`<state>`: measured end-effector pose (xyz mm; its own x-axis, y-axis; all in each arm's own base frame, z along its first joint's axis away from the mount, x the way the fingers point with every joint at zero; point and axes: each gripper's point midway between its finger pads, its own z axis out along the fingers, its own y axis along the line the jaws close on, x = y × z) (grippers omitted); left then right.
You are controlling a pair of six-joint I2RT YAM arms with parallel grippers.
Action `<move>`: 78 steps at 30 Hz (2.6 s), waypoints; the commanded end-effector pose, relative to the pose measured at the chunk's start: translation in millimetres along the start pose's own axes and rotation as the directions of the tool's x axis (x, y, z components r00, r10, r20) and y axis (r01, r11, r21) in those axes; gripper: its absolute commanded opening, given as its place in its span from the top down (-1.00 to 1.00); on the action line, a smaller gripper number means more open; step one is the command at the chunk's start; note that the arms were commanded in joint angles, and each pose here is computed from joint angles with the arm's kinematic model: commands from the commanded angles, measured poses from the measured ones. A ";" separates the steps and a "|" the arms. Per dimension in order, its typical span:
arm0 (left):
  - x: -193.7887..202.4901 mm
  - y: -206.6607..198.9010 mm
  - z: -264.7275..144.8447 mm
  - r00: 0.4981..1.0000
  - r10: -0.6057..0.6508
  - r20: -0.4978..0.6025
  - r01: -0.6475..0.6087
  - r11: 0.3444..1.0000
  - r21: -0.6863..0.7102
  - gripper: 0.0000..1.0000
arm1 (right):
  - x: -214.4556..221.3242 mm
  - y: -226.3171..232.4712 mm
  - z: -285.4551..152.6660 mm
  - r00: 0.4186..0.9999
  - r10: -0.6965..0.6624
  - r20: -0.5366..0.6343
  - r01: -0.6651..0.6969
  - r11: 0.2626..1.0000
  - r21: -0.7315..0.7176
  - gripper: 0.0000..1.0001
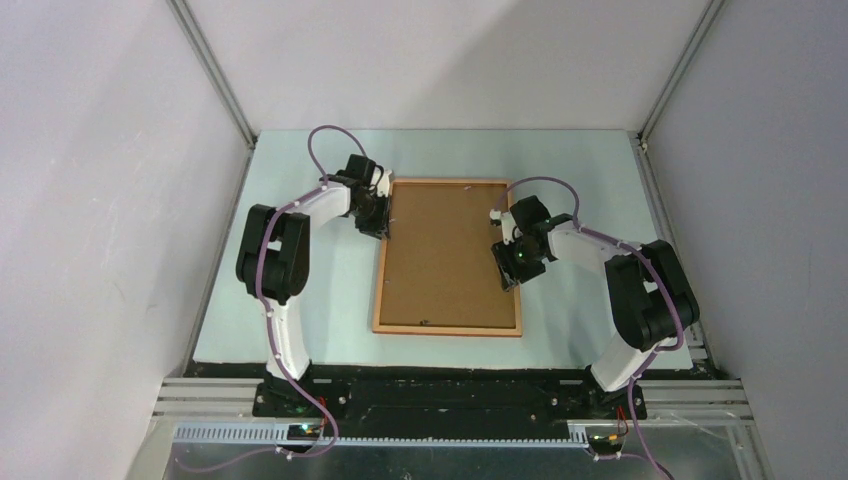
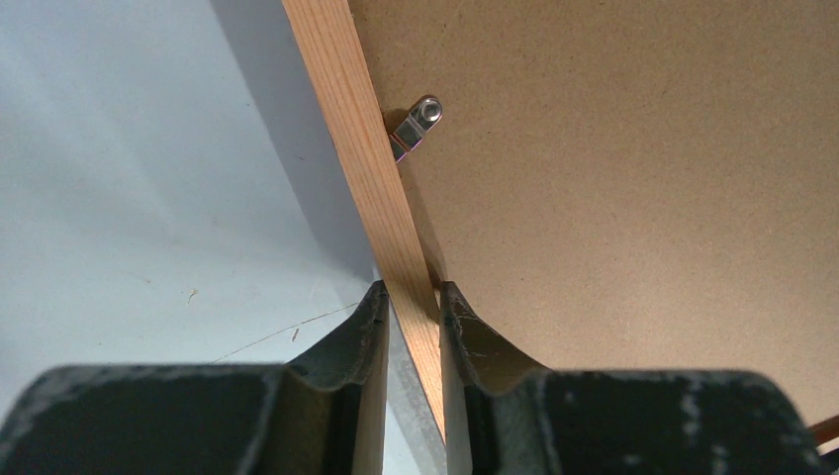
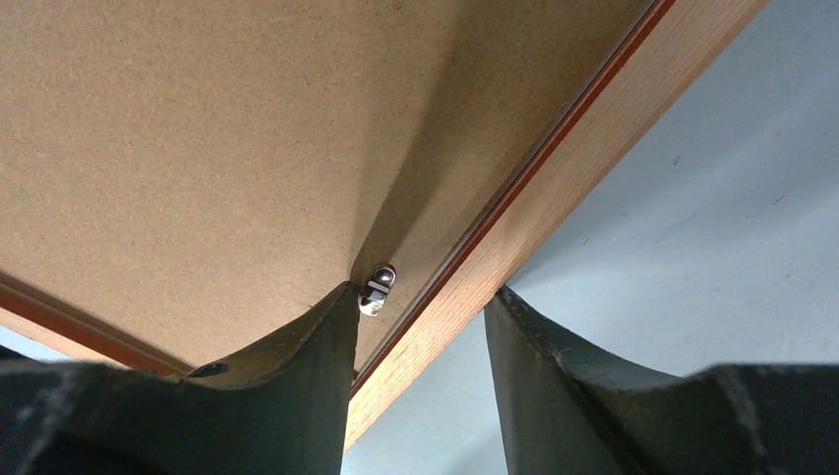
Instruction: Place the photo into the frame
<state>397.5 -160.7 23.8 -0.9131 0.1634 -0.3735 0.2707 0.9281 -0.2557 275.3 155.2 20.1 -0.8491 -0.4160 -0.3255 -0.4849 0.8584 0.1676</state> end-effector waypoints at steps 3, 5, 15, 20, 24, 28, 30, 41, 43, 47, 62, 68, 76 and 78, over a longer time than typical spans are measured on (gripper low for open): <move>20.4 -15.7 2.3 0.997 0.045 -0.057 -0.042 0.998 0.055 1.00 | -2.5 -4.1 3.9 1.000 -0.020 -0.001 0.020 0.999 0.029 0.04; 20.0 -16.2 2.1 0.997 0.046 -0.056 -0.043 0.997 0.056 1.00 | -2.6 -3.9 3.1 1.000 -0.020 0.001 0.020 1.000 0.024 0.08; 20.3 -16.4 2.2 0.997 0.046 -0.057 -0.043 0.997 0.058 1.00 | -2.9 -4.2 0.9 1.000 -0.013 0.006 0.013 1.000 0.001 0.25; 20.5 -16.5 2.5 0.997 0.045 -0.058 -0.042 0.997 0.059 1.00 | -3.4 -5.7 -0.3 1.000 -0.003 0.010 0.003 1.000 -0.009 0.28; 19.8 -16.6 2.4 0.997 0.045 -0.057 -0.042 0.997 0.060 1.00 | -3.4 -5.3 -1.6 1.000 0.000 0.013 0.000 1.000 -0.018 0.21; 19.3 -16.8 2.0 0.997 0.046 -0.055 -0.043 0.997 0.060 1.00 | -5.5 -4.7 -5.8 1.000 0.010 0.027 -0.009 0.999 -0.032 -0.01; 19.1 -17.2 1.6 0.998 0.045 -0.054 -0.042 0.997 0.061 1.00 | -8.2 -5.4 -10.6 0.999 0.019 0.043 -0.017 0.999 -0.040 -0.11; 19.6 -16.8 0.4 0.998 0.046 -0.052 -0.042 0.997 0.059 1.00 | -35.0 -23.4 -47.3 0.974 0.119 0.194 -0.106 0.992 -0.074 -0.30; 19.7 -17.0 0.0 0.998 0.047 -0.052 -0.044 0.997 0.059 1.00 | -40.1 -31.4 -50.1 0.968 0.145 0.203 -0.132 0.988 -0.074 -0.29; 20.5 -17.2 0.4 0.997 0.047 -0.055 -0.044 0.997 0.060 1.00 | -53.6 -39.2 -48.9 0.962 0.163 0.217 -0.148 0.986 -0.081 -0.25; 20.1 -19.3 -0.8 0.998 0.044 -0.052 -0.041 0.997 0.070 0.99 | -87.5 -60.1 -12.4 0.947 0.272 0.168 -0.248 0.956 -0.155 -0.14; 21.4 -17.7 0.3 0.997 0.044 -0.056 -0.040 0.997 0.064 0.95 | -94.7 -63.1 -6.2 0.940 0.294 0.171 -0.268 0.950 -0.161 -0.11; 21.4 -16.9 1.1 0.997 0.042 -0.057 -0.039 0.997 0.060 0.89 | -104.0 -67.8 -0.3 0.938 0.298 0.177 -0.276 0.951 -0.138 -0.04; 21.8 -17.3 0.8 0.997 0.042 -0.058 -0.038 0.997 0.062 0.87 | -104.1 -68.3 2.8 0.940 0.297 0.169 -0.278 0.952 -0.126 -0.01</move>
<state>397.5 -160.8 24.6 -0.9111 0.1628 -0.3788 0.2722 0.9276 -0.2560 378.2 136.2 33.0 -0.9227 -0.0931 -0.3741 -0.2458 0.8896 0.3850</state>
